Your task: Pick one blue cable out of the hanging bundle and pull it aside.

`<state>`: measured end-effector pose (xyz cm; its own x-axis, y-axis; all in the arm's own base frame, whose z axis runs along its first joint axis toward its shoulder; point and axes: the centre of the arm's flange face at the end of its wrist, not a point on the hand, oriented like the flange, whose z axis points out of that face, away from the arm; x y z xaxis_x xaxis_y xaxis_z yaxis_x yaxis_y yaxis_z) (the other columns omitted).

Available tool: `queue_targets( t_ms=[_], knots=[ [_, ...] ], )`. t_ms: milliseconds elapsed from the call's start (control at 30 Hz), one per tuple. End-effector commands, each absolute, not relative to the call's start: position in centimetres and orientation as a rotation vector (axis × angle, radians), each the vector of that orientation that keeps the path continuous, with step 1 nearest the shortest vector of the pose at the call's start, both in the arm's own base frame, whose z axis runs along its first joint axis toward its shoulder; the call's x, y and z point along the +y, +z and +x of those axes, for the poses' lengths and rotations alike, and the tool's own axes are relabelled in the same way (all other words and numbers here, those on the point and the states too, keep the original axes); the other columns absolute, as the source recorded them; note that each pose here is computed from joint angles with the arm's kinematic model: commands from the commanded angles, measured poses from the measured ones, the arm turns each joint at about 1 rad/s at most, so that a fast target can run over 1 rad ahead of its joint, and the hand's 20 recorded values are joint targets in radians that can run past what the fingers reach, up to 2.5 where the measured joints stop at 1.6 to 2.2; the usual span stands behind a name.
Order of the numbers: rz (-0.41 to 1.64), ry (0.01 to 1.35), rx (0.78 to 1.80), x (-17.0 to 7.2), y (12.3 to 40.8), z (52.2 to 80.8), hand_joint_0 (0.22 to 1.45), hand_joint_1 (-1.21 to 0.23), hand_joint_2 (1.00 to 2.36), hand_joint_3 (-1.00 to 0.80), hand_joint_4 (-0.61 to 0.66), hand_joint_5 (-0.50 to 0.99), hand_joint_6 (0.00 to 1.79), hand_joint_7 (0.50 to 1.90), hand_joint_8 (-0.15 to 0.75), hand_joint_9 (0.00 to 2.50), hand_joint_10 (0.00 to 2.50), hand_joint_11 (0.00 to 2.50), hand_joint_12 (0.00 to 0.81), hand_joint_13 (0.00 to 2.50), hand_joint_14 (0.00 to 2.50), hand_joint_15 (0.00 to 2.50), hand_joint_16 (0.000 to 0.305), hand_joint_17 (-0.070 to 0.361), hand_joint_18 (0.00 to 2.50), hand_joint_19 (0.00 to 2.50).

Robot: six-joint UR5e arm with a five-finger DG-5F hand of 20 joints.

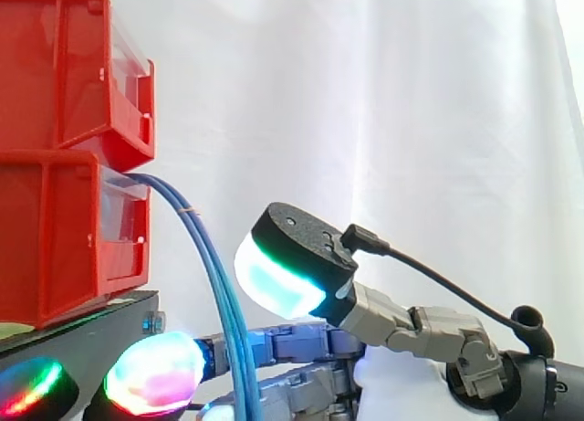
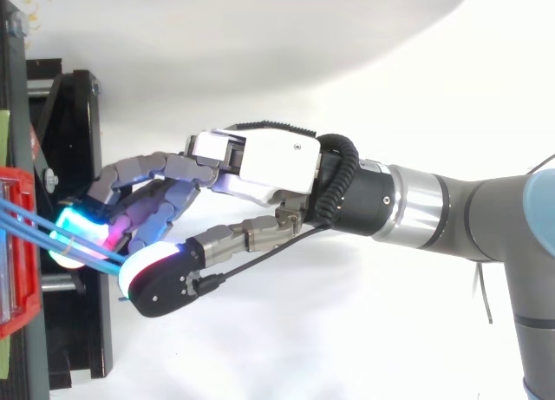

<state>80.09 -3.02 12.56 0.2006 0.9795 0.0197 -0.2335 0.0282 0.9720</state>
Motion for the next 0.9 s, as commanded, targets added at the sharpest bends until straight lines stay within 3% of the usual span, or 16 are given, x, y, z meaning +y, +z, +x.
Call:
queue_targets(
  t_ms=[0, 233, 333, 867],
  knots=[
    [1.13, 1.19, 0.879, -2.9, 12.7, 80.1, 0.53, -0.55, 1.0, -0.45, 0.34, -0.13, 0.5, 0.84, 0.384, 1.12, 0.01, 0.46, 0.393, 0.82, 0.01, 0.39, 0.048, 0.108, 0.51, 0.42],
    [1.159, 1.25, 0.865, -2.4, 12.6, 80.1, 0.55, -0.56, 1.0, -0.45, 0.35, -0.11, 0.5, 0.91, 0.386, 1.14, 0.02, 0.47, 0.388, 0.87, 0.02, 0.42, 0.046, 0.105, 0.53, 0.43],
    [1.165, 1.3, 0.848, -2.7, 14.3, 80.1, 0.56, -0.56, 1.0, -0.45, 0.34, -0.11, 0.5, 0.93, 0.383, 1.15, 0.02, 0.48, 0.384, 0.87, 0.02, 0.43, 0.046, 0.104, 0.54, 0.44],
    [1.246, 1.225, 0.953, -3.3, 17.3, 78.6, 0.59, -0.59, 1.01, -0.43, 0.33, -0.1, 0.5, 1.01, 0.38, 1.18, 0.02, 0.51, 0.379, 0.91, 0.02, 0.45, 0.044, 0.1, 0.56, 0.46]
  ],
)
